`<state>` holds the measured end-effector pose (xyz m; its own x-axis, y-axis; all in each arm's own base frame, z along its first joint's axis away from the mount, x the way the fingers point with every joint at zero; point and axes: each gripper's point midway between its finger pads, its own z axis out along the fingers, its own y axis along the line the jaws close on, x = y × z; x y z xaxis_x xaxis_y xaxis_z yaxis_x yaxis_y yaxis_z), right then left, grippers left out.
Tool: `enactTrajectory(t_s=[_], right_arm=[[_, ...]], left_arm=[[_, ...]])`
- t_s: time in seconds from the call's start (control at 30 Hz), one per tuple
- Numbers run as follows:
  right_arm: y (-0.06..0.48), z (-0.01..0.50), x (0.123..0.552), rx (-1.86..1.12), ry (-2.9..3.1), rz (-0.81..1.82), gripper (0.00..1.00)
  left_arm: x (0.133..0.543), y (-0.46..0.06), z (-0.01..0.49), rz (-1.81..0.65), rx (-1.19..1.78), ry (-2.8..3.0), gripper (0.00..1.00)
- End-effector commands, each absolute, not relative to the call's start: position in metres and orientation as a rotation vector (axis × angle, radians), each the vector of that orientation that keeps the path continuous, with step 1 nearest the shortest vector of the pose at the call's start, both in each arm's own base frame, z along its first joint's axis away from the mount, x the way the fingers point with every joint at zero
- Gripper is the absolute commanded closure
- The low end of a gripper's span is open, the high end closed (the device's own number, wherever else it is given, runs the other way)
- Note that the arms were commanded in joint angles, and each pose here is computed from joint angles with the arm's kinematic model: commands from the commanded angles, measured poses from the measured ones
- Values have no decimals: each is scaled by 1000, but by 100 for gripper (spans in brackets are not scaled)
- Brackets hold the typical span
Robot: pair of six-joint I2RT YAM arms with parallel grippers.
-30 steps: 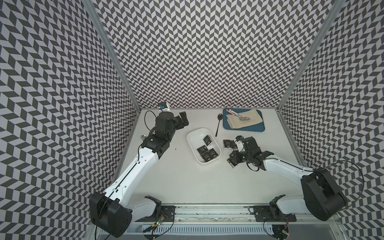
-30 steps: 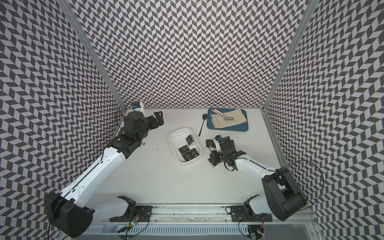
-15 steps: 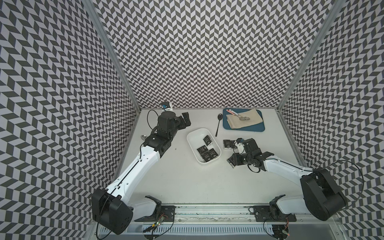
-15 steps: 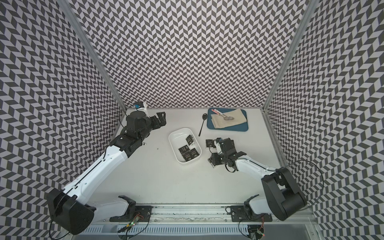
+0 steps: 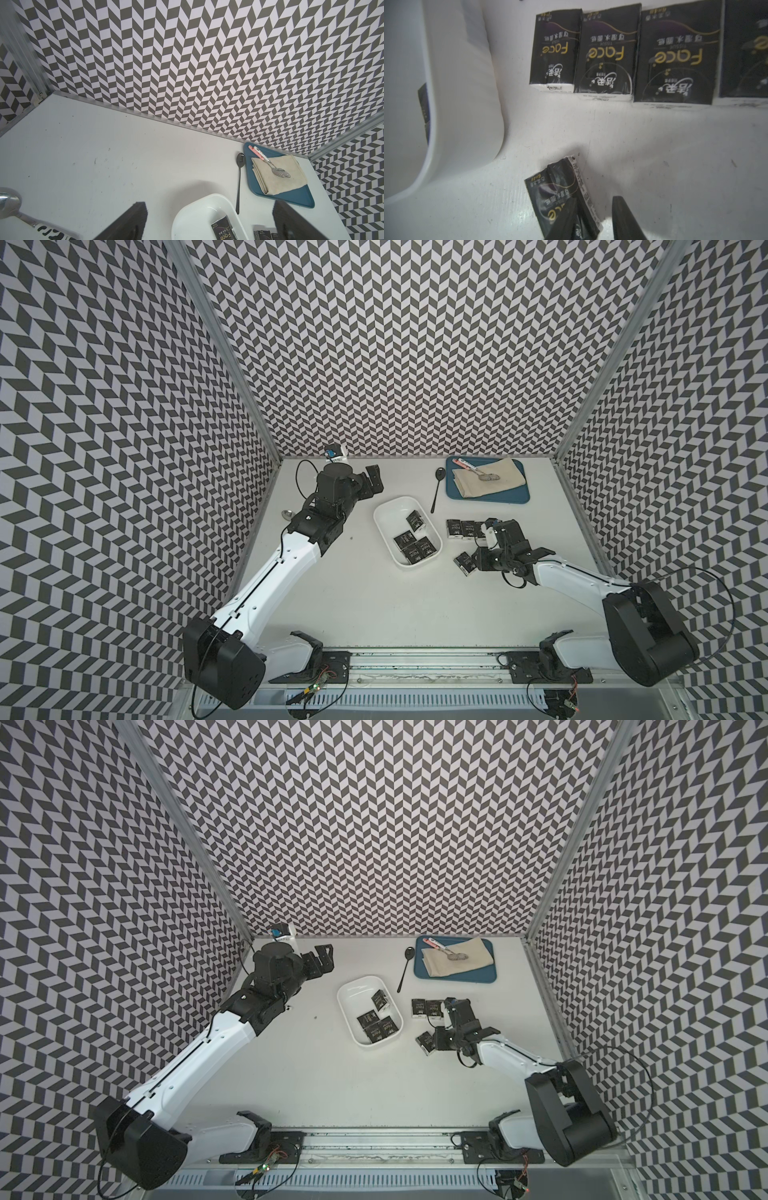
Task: Take the pocket tissues out of the storage box
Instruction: Move the pocket tissues to the center of the board.
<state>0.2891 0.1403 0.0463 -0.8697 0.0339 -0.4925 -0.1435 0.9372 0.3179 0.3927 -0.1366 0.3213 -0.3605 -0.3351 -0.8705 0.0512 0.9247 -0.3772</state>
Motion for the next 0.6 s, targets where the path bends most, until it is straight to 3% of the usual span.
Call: enactTrajectory(t_s=[0.0,0.57], right_arm=[[138,63,301,-48,2497,476,71],[132,43,294,-19,2553,466,89]], left_arm=[[390,-140,347,-438,-190,1843,1],[390,-144,344,-441,-189,1846,1]])
